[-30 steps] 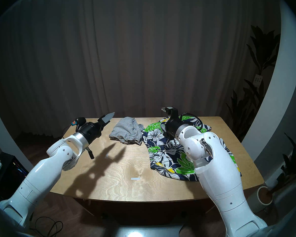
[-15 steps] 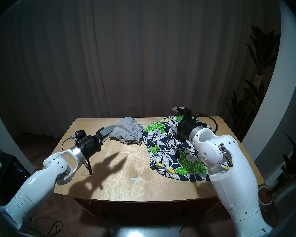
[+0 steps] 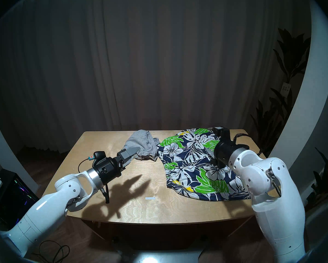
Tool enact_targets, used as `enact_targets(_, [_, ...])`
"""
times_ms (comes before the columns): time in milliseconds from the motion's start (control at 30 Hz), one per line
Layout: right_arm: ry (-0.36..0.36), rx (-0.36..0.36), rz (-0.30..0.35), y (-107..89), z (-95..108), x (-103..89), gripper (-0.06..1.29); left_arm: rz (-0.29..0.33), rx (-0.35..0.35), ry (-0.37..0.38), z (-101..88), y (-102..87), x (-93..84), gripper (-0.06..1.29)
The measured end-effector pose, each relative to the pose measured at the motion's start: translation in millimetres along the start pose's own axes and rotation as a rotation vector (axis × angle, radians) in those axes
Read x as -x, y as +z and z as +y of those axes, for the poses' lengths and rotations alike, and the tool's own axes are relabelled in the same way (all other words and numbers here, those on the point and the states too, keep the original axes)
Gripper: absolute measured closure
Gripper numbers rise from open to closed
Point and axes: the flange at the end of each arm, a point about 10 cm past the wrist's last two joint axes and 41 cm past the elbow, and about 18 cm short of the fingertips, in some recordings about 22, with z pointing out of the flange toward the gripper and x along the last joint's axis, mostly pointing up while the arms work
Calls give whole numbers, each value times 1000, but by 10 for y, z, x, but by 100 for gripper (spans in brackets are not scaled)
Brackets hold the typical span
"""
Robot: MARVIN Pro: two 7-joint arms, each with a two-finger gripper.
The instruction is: Fold pants twice and stack them
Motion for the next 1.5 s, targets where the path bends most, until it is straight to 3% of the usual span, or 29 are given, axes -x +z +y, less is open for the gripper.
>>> enact_targets(133, [8, 32, 33, -63, 114, -189, 0, -27, -25, -6, 5, 125, 113, 1])
enact_targets(200, [28, 62, 61, -127, 251, -397, 0, -51, -50, -12, 10, 251, 207, 1])
enact_targets(467, [43, 75, 56, -358, 409, -710, 0, -112, -104, -31, 95, 503, 375, 1])
enact_targets(800, [47, 47, 19, -728, 472, -901, 0, -202, -158, -117, 245, 560, 516, 1])
enact_targets(967, [50, 29, -9, -956, 542, -991, 0, -234, -222, -169, 310, 533, 600, 1])
enact_targets(1300, [75, 38, -40, -1076, 788, -1082, 0, -209, -379, -251, 249, 546, 780, 1])
enact_targets(1500, [91, 41, -36, -1080, 885, -1152, 0, -238, -410, -298, 294, 620, 900, 1])
